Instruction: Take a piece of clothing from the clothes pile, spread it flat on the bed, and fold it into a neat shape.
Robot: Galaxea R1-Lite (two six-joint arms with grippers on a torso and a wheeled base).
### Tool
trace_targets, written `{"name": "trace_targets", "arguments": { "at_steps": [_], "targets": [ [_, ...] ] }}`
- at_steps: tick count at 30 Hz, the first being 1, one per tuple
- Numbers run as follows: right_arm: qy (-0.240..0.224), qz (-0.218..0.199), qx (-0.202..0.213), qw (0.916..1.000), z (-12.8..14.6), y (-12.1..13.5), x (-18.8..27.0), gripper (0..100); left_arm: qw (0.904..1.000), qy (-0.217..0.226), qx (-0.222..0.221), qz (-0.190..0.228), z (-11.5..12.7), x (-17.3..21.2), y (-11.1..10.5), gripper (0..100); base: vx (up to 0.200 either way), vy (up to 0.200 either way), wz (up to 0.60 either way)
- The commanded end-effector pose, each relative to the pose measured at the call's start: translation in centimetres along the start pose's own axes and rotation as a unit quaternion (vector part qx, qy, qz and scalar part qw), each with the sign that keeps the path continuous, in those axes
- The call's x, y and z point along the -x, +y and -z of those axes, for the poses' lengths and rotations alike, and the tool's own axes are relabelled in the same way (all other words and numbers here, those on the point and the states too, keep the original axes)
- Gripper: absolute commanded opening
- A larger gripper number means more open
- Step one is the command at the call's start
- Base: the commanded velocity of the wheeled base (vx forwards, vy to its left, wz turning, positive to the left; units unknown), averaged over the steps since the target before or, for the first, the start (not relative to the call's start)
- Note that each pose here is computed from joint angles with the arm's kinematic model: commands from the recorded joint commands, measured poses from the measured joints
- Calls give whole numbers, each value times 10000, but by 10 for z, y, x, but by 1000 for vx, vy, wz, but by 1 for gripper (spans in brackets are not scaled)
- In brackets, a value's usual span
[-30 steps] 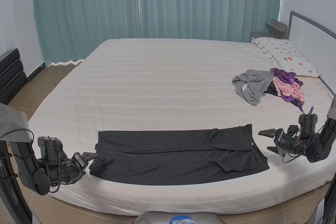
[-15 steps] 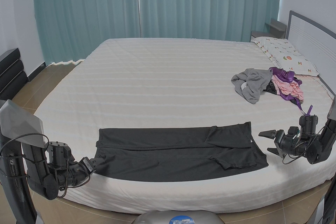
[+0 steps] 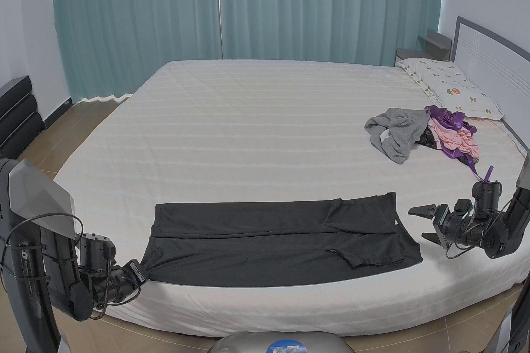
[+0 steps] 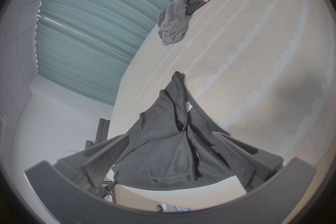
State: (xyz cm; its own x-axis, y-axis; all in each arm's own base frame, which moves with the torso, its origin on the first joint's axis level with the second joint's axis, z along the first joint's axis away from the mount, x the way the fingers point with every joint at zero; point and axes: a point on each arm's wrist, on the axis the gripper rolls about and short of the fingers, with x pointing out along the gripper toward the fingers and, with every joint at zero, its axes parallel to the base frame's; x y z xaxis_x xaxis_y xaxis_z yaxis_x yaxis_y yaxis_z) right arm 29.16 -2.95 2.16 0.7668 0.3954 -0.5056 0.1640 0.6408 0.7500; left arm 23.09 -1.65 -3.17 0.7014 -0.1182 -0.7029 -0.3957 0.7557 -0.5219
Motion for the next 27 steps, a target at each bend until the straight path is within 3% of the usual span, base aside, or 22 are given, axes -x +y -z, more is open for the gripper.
{"name": "trace_targets", "arguments": {
  "at_steps": [1,6,7,11,16,22,27],
  "targets": [
    [6,5,-5,10000,0,-1,0,100,10000,-3,25,5,0,2,0,0,0,0,0],
    [16,14,-12,10000,1,-1,-1,100,10000,-9,40,11,0,2,-1,0,0,0,0],
    [11,10,-8,10000,0,-1,0,100,10000,-20,39,21,0,2,-1,100,0,0,0],
    [1,1,-1,10000,0,0,0,100,9996,-190,164,126,-7,7,-4,100,0,0,0],
    [1,1,-1,10000,0,0,0,100,9928,-716,649,711,-35,23,-15,100,0,0,0],
    [1,1,-1,10000,0,0,0,100,9858,-943,498,1294,-54,16,-36,100,0,0,0],
    [6,5,-5,10000,0,-1,0,100,9860,-676,279,1497,-54,-15,-52,100,0,0,0]
  ]
}}
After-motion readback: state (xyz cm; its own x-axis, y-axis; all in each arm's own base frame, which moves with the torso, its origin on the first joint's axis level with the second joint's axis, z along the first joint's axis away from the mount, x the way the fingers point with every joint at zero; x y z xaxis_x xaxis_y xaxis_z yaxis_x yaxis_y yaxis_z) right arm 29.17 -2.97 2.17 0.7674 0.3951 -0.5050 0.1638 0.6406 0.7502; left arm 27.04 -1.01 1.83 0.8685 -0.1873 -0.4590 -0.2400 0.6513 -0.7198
